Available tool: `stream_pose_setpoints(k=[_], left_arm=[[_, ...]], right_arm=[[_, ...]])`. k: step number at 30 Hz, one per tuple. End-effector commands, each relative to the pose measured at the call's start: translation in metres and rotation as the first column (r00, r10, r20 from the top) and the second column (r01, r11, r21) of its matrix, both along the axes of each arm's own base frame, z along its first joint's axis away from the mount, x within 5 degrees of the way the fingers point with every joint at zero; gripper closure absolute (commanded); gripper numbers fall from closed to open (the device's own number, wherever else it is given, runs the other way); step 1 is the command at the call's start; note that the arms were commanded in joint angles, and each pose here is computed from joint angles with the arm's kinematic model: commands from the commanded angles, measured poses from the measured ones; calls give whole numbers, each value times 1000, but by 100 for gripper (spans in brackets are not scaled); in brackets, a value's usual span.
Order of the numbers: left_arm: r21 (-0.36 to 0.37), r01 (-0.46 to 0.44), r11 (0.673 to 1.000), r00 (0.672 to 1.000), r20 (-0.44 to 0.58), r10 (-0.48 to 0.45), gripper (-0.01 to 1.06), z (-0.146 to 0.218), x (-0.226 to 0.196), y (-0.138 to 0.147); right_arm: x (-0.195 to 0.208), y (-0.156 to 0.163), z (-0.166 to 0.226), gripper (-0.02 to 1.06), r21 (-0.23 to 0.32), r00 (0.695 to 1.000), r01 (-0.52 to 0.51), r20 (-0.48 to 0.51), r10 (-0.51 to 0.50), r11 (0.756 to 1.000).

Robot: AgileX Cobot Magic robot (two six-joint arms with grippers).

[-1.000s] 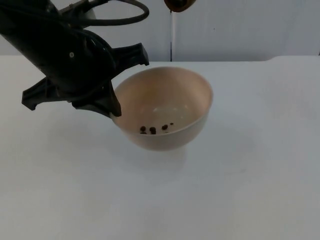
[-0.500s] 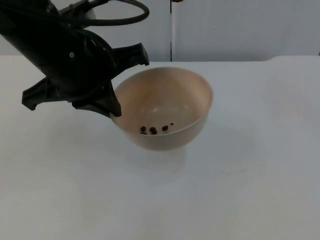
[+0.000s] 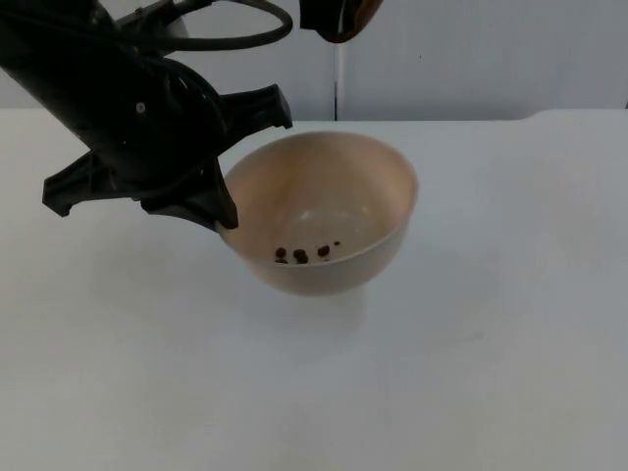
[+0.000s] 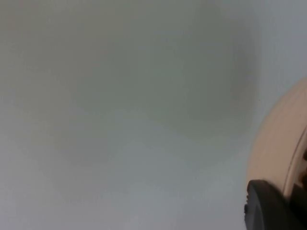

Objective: Pick up the bowl with the left hand and pour the coffee beans from the cup into the bowl with the right hand.

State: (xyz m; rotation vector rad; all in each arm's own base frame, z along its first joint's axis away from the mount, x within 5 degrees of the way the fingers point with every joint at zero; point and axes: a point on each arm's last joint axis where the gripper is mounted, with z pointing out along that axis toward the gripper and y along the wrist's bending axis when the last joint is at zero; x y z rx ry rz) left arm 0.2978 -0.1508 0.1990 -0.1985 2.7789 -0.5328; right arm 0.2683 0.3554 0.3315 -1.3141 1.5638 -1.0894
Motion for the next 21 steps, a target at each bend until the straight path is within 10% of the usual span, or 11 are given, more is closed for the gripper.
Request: stream_pose_setpoints(k=[1, 21], left_arm=[[-18, -18, 1000, 1000, -2, 18, 105, 2, 0, 0], [-18, -18, 1000, 1000, -2, 18, 105, 2, 0, 0]], right_arm=[[-5, 2, 6, 104, -3, 1000, -14, 26, 14, 1000], [-10, 6, 10, 104, -17, 998, -32, 62, 33, 999]])
